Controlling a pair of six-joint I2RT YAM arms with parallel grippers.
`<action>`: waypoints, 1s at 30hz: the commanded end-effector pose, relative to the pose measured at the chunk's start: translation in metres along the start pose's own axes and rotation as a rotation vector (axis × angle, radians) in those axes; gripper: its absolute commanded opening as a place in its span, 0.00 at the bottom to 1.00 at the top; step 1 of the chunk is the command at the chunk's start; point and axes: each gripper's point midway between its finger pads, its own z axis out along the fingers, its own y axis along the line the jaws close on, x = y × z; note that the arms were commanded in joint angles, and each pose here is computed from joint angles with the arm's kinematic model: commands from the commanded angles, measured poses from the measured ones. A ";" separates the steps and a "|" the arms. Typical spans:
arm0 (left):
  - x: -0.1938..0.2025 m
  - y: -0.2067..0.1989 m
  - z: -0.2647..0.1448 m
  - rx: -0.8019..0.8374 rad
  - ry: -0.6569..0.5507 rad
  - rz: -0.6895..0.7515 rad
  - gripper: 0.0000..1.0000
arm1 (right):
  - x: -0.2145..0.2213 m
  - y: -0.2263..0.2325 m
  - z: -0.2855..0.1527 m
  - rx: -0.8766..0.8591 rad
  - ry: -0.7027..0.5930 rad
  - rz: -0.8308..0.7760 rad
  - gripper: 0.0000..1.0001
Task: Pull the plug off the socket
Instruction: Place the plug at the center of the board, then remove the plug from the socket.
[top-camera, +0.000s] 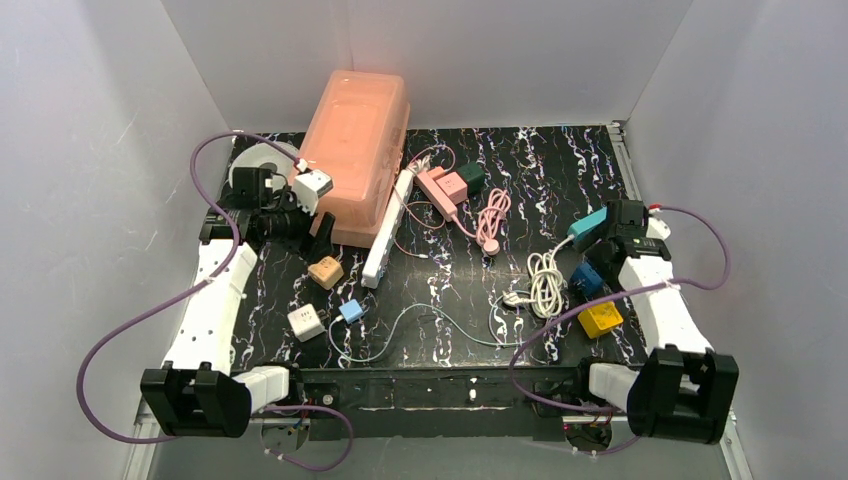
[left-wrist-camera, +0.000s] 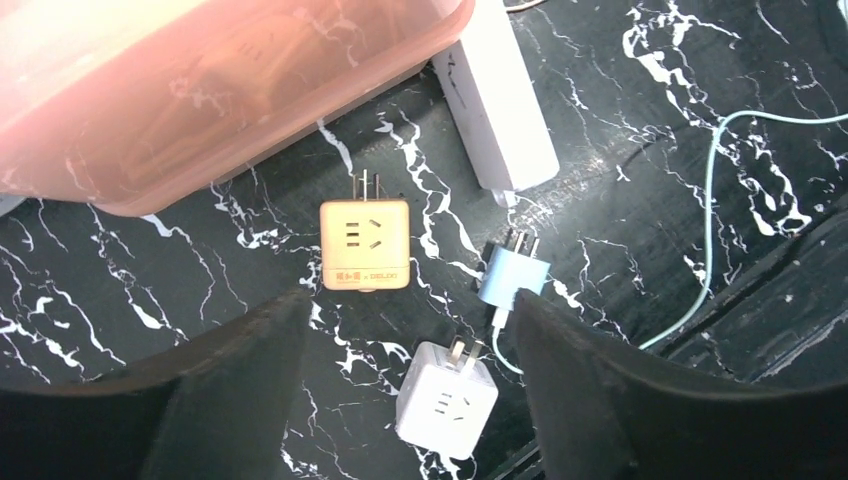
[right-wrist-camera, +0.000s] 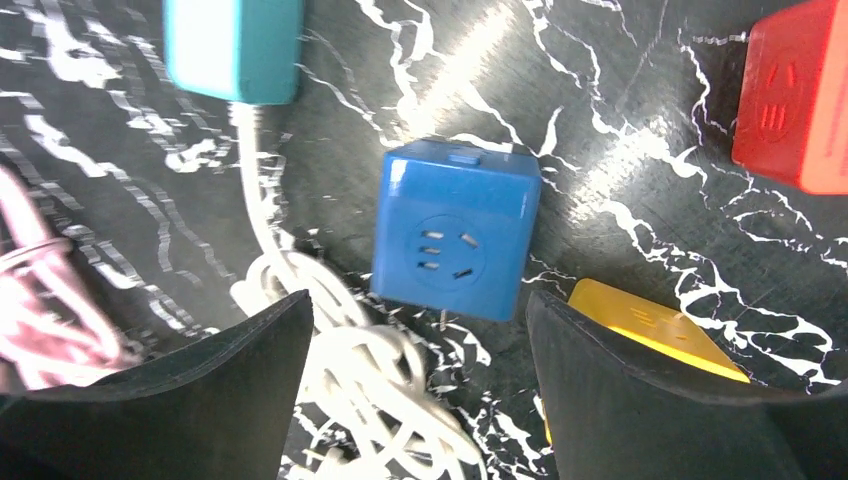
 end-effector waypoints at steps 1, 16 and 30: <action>-0.016 -0.021 -0.014 0.065 -0.033 -0.012 0.81 | -0.038 0.041 -0.055 -0.196 -0.145 -0.014 0.86; -0.014 -0.051 -0.035 0.197 0.095 -0.037 0.98 | 0.052 0.264 -0.109 -0.565 -0.102 -0.783 0.88; 0.001 -0.050 -0.048 0.142 0.142 -0.009 0.98 | 0.171 0.269 0.006 -0.432 0.078 -0.990 0.35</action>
